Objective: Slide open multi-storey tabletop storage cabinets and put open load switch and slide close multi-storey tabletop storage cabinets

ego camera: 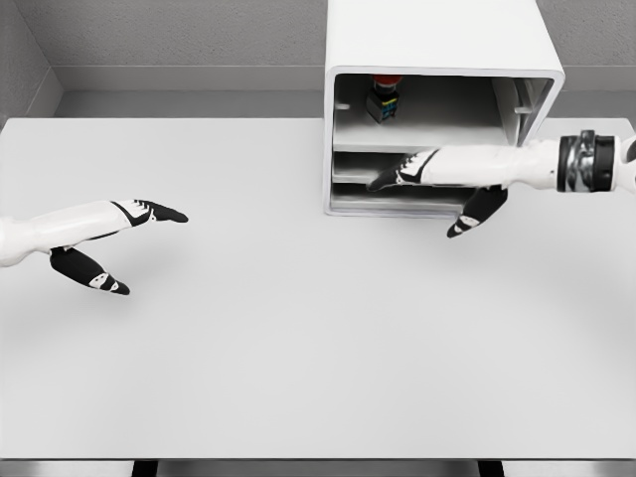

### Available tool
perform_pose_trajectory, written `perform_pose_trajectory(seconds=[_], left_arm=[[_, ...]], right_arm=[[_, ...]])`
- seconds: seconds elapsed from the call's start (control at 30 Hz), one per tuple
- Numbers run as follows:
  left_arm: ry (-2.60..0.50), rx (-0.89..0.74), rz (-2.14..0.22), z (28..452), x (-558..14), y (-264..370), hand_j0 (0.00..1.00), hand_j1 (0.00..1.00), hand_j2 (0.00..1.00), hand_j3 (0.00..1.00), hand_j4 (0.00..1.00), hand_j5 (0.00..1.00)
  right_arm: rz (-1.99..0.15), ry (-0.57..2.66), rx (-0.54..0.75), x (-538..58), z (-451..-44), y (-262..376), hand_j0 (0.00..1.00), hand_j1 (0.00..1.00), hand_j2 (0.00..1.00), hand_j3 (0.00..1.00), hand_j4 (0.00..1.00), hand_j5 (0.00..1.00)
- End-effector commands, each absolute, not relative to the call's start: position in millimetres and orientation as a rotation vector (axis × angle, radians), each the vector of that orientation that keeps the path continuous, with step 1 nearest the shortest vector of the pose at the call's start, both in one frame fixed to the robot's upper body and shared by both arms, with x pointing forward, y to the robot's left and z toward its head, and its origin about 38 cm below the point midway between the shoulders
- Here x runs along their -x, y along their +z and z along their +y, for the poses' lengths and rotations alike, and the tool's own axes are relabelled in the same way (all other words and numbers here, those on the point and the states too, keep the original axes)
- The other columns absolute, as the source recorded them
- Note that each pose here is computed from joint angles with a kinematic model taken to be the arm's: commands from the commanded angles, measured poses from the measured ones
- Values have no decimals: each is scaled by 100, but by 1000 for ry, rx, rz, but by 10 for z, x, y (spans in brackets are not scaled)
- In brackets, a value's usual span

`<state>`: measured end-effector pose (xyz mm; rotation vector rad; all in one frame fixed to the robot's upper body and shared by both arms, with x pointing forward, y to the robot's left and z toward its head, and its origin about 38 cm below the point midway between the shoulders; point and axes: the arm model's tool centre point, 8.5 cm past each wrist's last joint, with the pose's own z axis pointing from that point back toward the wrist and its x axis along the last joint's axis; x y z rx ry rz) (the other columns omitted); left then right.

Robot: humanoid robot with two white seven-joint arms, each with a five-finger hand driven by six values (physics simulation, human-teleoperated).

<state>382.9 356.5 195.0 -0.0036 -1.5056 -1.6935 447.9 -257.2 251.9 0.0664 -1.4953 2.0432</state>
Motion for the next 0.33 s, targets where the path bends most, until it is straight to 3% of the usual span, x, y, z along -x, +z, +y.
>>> perform_pose_trajectory(seconds=[0.0, 0.17, 0.3], left_arm=[[-1687, 5, -1508, 3567, -3831, 1959, 100, 100, 100, 100, 100, 100], [-1692, 7, -1510, 3552, -3830, 1959, 100, 100, 100, 100, 100, 100], [-1691, 5, -1513, 3550, -3834, 1967, 100, 100, 100, 100, 100, 100]], right_arm=[[-1515, 2099, -76, -4276, -2559, 2657, 100, 100, 100, 100, 100, 100], [-1308, 2134, 16, -3779, -3306, 2712, 100, 100, 100, 100, 100, 100], [-1247, 2128, 16, -3650, -3465, 2660, 100, 100, 100, 100, 100, 100]])
